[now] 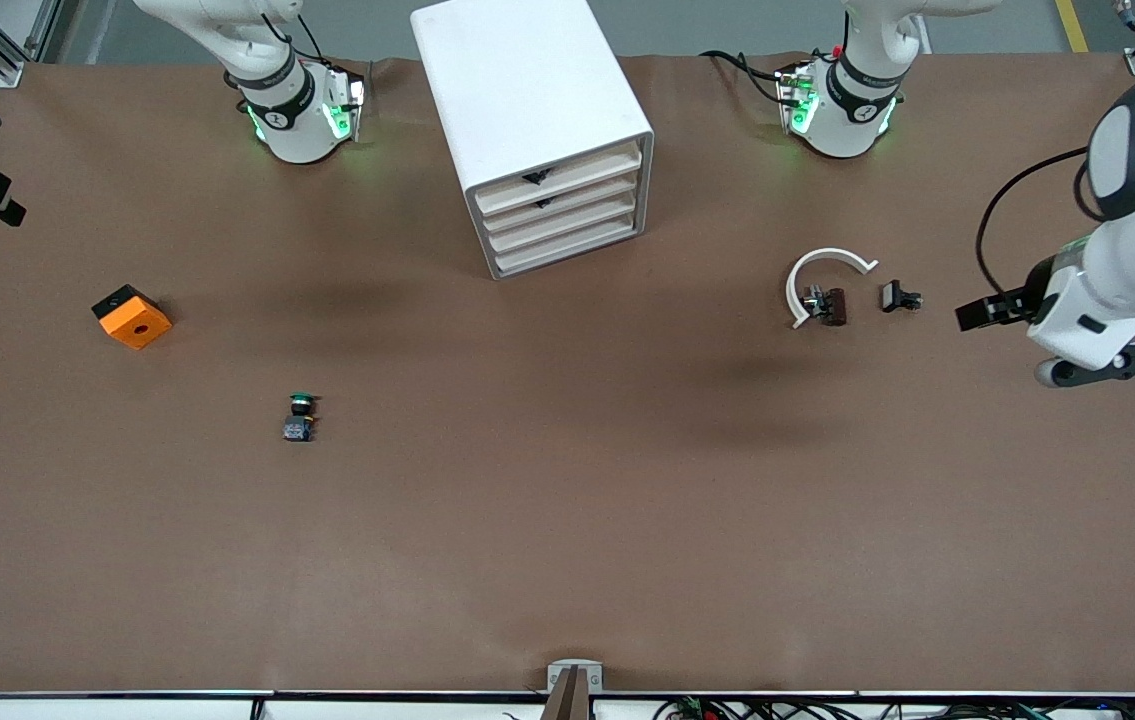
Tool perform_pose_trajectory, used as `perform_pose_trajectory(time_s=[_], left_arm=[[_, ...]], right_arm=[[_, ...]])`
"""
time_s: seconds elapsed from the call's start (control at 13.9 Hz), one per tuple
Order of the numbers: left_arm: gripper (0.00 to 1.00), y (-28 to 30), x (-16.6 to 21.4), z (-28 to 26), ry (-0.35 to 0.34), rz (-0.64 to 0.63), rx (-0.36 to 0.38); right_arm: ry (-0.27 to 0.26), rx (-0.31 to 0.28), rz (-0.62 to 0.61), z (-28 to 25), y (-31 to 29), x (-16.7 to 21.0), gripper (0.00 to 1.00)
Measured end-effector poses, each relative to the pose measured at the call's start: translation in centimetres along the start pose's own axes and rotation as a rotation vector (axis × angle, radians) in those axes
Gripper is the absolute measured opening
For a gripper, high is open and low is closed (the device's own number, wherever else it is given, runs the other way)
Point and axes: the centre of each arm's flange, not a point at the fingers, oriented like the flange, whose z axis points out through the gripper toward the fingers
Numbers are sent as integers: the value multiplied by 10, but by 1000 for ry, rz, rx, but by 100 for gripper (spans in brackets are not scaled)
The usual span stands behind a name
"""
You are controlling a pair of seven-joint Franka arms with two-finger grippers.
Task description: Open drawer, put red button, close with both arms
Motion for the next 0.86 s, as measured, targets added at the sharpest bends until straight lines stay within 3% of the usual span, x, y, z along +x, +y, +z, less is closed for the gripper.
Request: perform_pose_trajectory(time_s=[0.36, 0.65, 0.86], left_arm=[[100, -54, -45, -29, 42, 42, -66], [100, -31, -96, -67, 76, 104, -56], [100, -23, -106, -78, 90, 117, -76]], right_arm=[[-1, 0, -1, 0, 0, -1, 100], [0, 0, -3, -1, 0, -1, 100], [1, -21, -13, -1, 1, -1, 100]])
